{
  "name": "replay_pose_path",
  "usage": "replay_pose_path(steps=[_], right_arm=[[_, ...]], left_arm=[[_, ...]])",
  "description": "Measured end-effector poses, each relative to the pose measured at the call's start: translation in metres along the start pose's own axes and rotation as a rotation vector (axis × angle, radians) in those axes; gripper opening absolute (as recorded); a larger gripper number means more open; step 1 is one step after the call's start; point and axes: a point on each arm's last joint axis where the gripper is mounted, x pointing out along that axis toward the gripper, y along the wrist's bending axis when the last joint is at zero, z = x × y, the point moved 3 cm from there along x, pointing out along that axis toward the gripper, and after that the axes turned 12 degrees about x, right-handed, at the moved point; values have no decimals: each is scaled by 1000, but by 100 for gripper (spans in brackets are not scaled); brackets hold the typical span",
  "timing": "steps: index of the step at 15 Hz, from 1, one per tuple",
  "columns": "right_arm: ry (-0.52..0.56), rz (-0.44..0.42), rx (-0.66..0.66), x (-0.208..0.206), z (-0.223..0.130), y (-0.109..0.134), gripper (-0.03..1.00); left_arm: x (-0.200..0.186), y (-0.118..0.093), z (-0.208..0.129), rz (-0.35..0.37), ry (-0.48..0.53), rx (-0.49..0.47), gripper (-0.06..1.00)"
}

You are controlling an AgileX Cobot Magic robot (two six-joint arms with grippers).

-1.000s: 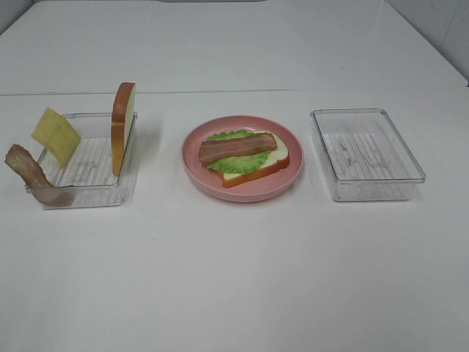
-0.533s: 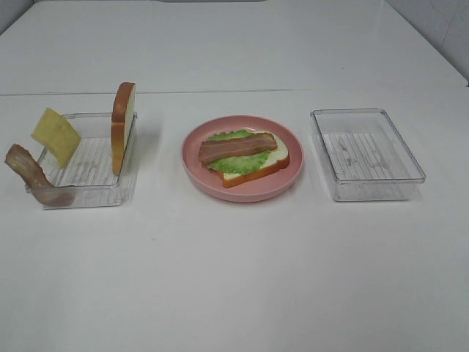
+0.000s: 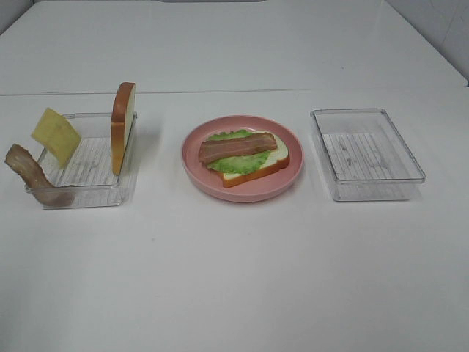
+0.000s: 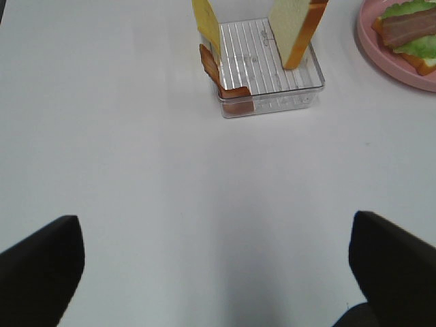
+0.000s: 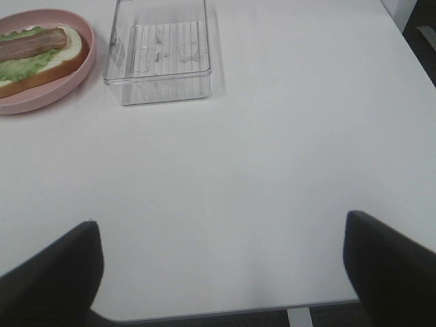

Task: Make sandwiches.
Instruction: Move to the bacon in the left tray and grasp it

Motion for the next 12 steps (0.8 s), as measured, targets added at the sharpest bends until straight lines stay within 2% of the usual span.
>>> replay_pose_path(steps=[3, 5, 8, 12], right_arm=[[0, 0, 0, 0, 0, 0, 92], [0, 0, 0, 0, 0, 0, 92], [0, 0, 0, 0, 0, 0, 92], [0, 0, 0, 0, 0, 0, 92]], left_arm=[[28, 9, 28, -23, 103, -10, 98], [59, 16, 47, -52, 219, -19, 98], [94, 22, 68, -93, 332, -37, 98], [137, 29, 84, -119, 437, -45, 98]])
